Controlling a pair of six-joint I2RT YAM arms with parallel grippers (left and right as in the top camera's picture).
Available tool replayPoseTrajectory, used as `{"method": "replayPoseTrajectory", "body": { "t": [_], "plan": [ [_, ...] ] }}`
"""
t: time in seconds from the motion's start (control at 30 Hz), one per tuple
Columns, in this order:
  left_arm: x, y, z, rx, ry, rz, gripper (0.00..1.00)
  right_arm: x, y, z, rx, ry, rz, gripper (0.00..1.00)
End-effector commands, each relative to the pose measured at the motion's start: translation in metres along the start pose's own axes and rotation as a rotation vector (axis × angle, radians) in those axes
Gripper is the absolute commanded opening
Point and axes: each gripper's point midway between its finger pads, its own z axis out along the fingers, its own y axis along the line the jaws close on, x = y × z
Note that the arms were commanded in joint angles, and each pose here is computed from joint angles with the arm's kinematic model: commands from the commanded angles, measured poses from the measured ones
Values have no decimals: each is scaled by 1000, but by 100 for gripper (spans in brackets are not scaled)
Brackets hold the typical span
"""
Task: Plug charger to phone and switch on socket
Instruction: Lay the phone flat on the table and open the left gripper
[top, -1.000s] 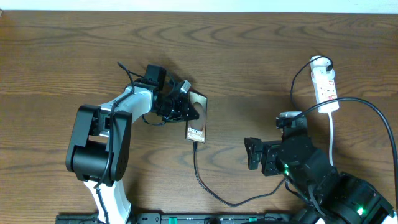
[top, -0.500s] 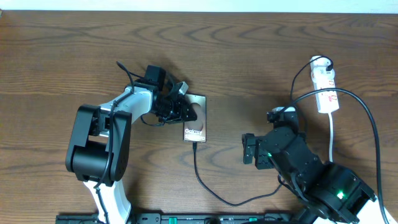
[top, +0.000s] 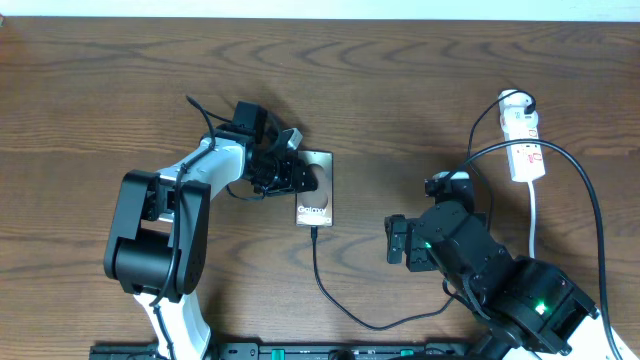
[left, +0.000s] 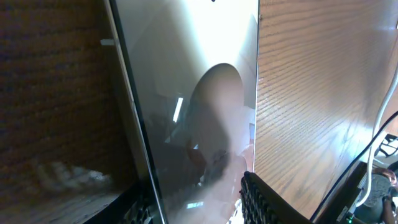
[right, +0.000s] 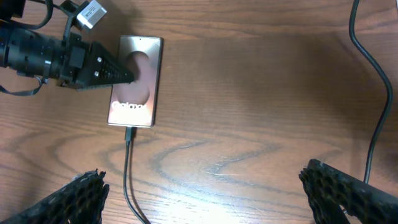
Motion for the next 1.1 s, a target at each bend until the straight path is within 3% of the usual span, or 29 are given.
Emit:
{"method": "replayPoseTrajectory", "body": {
  "t": [0.0, 1.07],
  "plan": [
    [2, 29, 4, -136, 4, -4, 44, -3, 2, -3, -16, -1, 28, 99],
    [2, 42, 1, -214, -2, -7, 45, 0, 6, -3, -36, 16, 49, 99]
  ]
}}
